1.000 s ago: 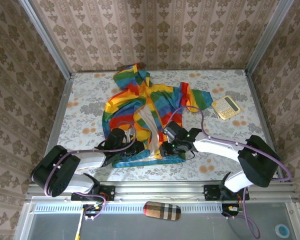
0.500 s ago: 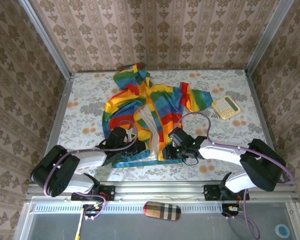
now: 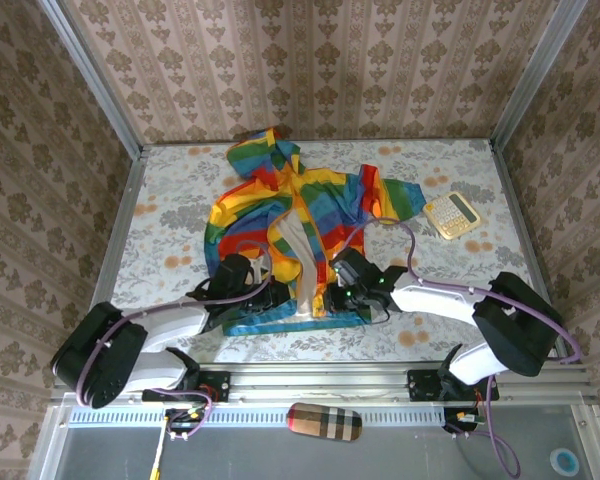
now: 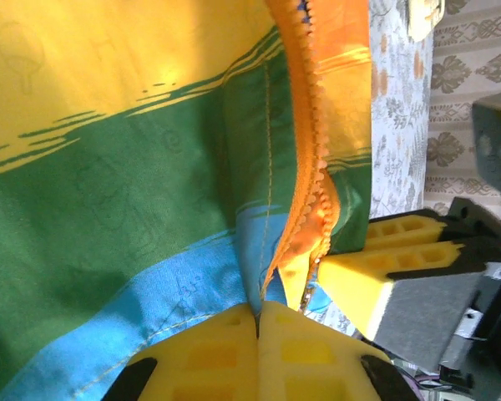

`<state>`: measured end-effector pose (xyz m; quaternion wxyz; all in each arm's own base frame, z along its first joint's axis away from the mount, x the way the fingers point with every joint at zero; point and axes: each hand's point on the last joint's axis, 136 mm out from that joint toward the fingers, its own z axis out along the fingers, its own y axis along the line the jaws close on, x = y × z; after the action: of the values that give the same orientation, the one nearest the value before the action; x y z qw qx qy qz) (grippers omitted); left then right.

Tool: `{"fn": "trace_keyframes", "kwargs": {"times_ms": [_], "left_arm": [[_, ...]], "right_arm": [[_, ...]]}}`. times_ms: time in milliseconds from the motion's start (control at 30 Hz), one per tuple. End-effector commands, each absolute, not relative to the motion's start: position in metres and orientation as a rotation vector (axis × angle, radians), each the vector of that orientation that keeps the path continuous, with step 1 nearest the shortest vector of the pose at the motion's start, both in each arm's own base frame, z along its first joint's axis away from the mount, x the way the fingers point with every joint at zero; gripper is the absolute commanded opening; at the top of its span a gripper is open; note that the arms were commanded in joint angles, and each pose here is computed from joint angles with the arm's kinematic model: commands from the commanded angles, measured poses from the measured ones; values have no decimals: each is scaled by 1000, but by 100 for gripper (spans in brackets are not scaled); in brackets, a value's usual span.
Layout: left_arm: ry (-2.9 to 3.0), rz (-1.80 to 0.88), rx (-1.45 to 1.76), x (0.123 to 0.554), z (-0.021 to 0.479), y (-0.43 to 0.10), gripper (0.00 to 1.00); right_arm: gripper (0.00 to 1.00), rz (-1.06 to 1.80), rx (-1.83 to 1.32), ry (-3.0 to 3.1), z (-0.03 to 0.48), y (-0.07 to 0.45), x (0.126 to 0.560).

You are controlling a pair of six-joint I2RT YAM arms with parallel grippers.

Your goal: Zip up the jacket

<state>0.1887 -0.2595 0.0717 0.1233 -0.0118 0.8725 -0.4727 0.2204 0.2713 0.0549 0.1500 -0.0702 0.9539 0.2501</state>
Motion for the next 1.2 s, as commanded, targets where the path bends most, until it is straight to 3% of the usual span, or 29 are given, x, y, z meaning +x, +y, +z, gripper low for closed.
{"fn": "trace_keyframes", "kwargs": {"times_ms": [0, 200, 600, 1167], "left_arm": [[2509, -1323, 20, 192, 87, -257, 0], [2477, -1297, 86, 190, 106, -258, 0], [2515, -1394, 218, 179, 90, -290, 0], [2658, -1337, 158, 179, 36, -290, 0]], "right_arm": [[7, 641, -261, 2726, 74, 271, 232], [0, 607, -310, 2756, 85, 276, 235], [0, 617, -248, 2842, 68, 287, 237], [20, 781, -213, 2821, 45, 294, 225]]}}
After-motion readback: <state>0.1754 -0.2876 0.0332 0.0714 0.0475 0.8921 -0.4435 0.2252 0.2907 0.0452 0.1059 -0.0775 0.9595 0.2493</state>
